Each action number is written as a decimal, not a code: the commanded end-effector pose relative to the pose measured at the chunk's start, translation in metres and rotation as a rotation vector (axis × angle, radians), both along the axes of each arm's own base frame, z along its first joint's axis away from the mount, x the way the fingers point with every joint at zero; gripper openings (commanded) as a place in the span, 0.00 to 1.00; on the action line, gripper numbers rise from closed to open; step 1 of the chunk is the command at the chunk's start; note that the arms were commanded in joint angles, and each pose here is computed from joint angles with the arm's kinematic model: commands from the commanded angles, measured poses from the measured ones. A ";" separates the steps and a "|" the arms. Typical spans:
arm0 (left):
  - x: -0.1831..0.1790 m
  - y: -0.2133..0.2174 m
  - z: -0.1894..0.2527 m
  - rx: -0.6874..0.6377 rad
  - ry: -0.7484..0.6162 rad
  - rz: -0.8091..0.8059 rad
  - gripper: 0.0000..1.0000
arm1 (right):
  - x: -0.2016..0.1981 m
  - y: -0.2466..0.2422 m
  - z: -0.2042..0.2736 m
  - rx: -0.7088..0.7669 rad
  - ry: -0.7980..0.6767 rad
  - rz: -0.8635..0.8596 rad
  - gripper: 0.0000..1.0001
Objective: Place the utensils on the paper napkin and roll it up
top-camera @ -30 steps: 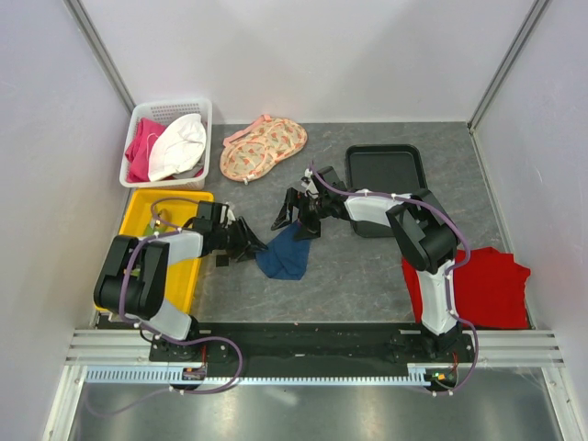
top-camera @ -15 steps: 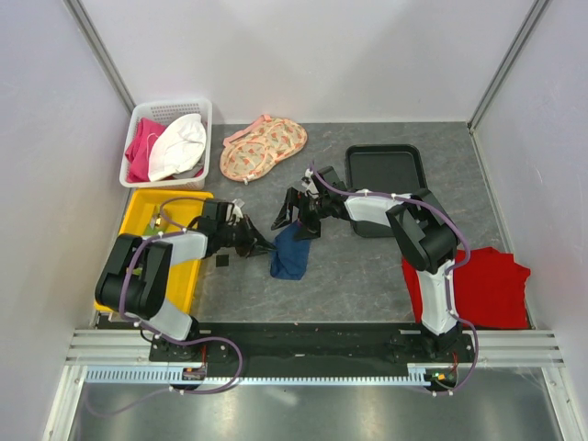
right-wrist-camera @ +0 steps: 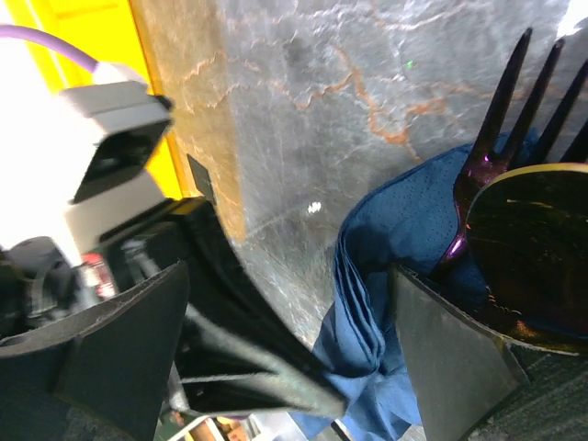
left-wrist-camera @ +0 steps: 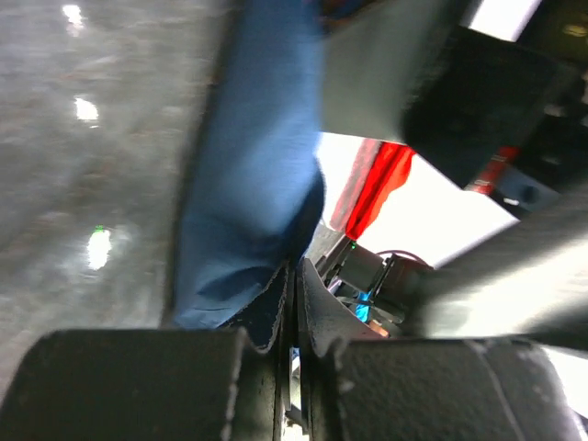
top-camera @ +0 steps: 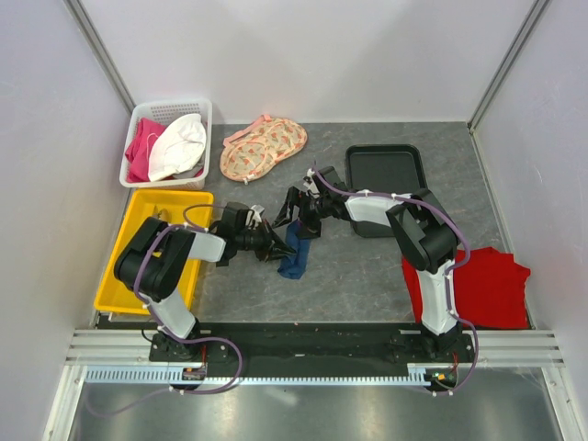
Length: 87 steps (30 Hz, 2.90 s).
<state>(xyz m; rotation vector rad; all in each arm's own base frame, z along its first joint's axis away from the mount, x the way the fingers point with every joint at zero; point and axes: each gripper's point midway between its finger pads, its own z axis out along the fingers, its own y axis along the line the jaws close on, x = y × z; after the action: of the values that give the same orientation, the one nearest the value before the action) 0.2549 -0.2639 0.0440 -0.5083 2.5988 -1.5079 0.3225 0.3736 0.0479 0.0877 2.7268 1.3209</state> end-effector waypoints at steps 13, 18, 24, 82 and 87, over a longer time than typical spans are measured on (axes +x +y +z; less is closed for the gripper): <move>-0.005 0.023 -0.045 0.253 0.099 0.048 0.04 | 0.007 -0.013 0.003 -0.062 -0.058 0.012 0.98; -0.006 0.024 -0.046 0.259 0.097 0.040 0.02 | 0.010 -0.021 0.014 -0.078 -0.089 0.034 0.98; -0.003 0.023 -0.044 0.257 0.088 0.039 0.02 | 0.012 -0.024 0.024 -0.060 -0.101 0.062 0.98; -0.004 0.020 -0.050 0.240 0.093 0.032 0.02 | -0.010 -0.052 0.014 0.293 0.071 -0.110 0.00; -0.002 0.019 -0.048 0.235 0.087 0.030 0.02 | -0.010 -0.052 0.000 0.256 0.073 -0.108 0.00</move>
<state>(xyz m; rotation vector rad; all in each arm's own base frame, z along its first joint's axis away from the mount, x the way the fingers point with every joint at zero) 0.2524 -0.2536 0.0141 -0.5747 2.7540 -1.2785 0.3113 0.3214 0.0610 0.3466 2.5328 1.7081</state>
